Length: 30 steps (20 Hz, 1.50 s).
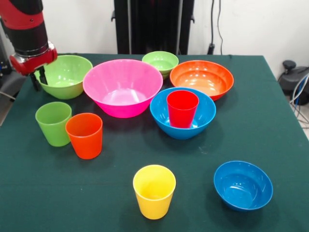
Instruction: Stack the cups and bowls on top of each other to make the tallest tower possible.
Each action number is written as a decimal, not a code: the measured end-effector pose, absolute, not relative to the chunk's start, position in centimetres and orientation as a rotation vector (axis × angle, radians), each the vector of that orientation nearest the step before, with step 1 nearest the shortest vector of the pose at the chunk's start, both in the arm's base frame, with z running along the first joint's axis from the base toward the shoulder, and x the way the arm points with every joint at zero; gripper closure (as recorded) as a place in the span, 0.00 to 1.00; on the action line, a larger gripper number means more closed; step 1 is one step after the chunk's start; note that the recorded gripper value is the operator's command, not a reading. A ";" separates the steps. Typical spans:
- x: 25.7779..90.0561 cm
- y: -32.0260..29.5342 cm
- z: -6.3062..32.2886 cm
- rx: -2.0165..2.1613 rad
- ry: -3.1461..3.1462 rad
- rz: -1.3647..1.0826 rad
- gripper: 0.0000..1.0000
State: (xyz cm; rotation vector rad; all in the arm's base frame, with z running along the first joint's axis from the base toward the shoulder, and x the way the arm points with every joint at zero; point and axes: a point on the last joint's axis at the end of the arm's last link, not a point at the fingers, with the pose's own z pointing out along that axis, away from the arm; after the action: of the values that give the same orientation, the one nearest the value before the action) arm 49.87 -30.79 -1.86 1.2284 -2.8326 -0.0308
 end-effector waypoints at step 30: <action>52.0 -32.6 9.2 0.993 -2.823 -0.129 1.00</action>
State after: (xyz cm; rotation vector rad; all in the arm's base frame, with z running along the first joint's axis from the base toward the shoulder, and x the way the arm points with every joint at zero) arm 52.03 -32.64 9.24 0.9927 -2.8229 -0.1292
